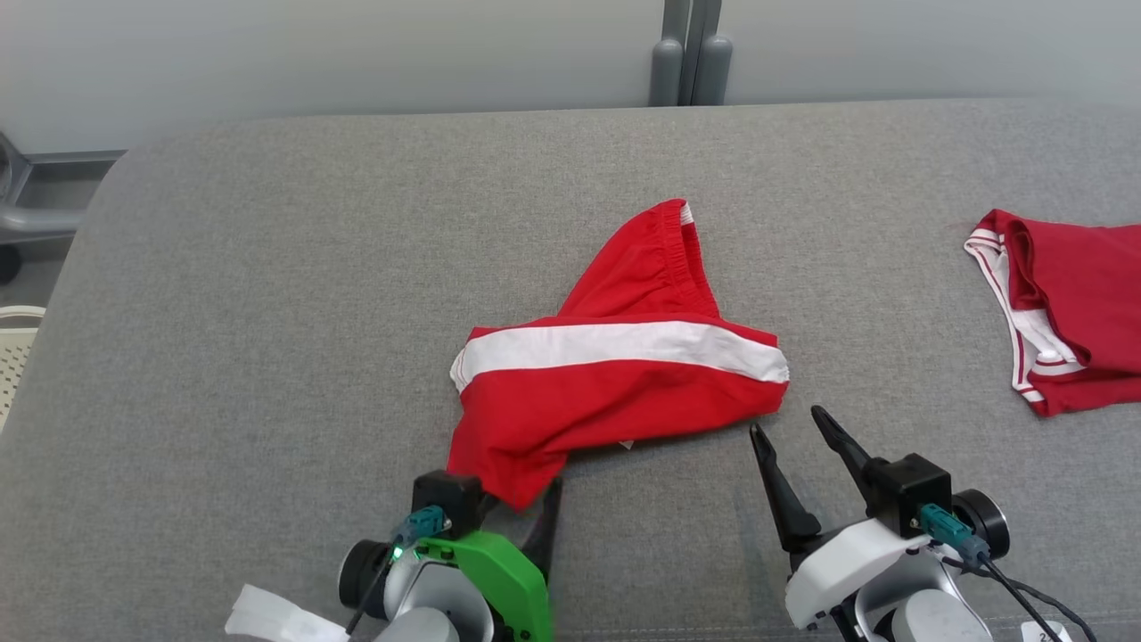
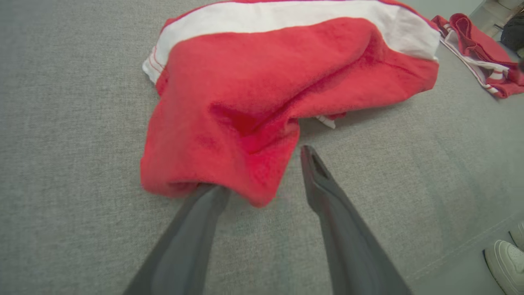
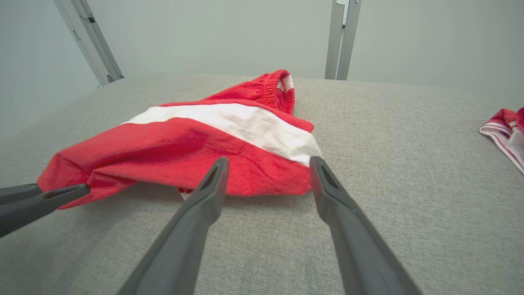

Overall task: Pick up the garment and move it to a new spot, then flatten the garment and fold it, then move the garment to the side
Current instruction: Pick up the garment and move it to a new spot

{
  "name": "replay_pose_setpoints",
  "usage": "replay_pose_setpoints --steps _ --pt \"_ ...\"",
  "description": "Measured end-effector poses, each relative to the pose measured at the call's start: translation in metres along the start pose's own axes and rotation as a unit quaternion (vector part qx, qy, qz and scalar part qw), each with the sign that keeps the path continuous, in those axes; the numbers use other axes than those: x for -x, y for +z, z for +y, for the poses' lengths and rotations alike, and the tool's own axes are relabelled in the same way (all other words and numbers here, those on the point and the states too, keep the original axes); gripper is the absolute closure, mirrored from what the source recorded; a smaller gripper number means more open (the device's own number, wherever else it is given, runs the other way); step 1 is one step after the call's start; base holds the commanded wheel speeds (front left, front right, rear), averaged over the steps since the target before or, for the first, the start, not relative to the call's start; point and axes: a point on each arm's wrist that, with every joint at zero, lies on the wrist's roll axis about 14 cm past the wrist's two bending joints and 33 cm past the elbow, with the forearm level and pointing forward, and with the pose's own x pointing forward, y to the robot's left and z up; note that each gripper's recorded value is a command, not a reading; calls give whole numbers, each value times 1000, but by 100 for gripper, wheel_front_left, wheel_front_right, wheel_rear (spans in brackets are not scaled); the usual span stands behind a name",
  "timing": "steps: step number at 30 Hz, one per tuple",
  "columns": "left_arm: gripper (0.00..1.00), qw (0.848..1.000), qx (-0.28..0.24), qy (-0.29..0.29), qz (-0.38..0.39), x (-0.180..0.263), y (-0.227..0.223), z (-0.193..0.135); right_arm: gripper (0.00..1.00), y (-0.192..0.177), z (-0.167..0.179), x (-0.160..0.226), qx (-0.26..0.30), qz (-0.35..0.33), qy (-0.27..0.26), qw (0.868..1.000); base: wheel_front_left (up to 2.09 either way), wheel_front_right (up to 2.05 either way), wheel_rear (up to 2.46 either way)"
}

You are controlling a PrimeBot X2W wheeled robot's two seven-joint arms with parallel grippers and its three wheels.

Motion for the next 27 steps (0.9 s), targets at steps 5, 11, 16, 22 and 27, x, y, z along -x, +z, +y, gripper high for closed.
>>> replay_pose_setpoints --steps 5,11,16,22,27 --pt "0 1000 24 -16 -9 4 3 -13 0 4 0 4 2 -4 -2 1000 0 0 0" --pt "0 998 45 9 -50 6 31 4 0 5 -1 10 2 -5 -5 1000 0 0 0" --pt "0 993 38 83 -81 15 65 60 0 8 -8 14 2 -10 -18 1000 0 0 0" --pt "0 990 4 120 -78 14 89 96 0 6 -19 18 2 -6 -35 999 0 0 0" --pt "0 993 -16 109 -47 -10 96 95 0 3 -28 18 1 0 -48 999 0 0 0"
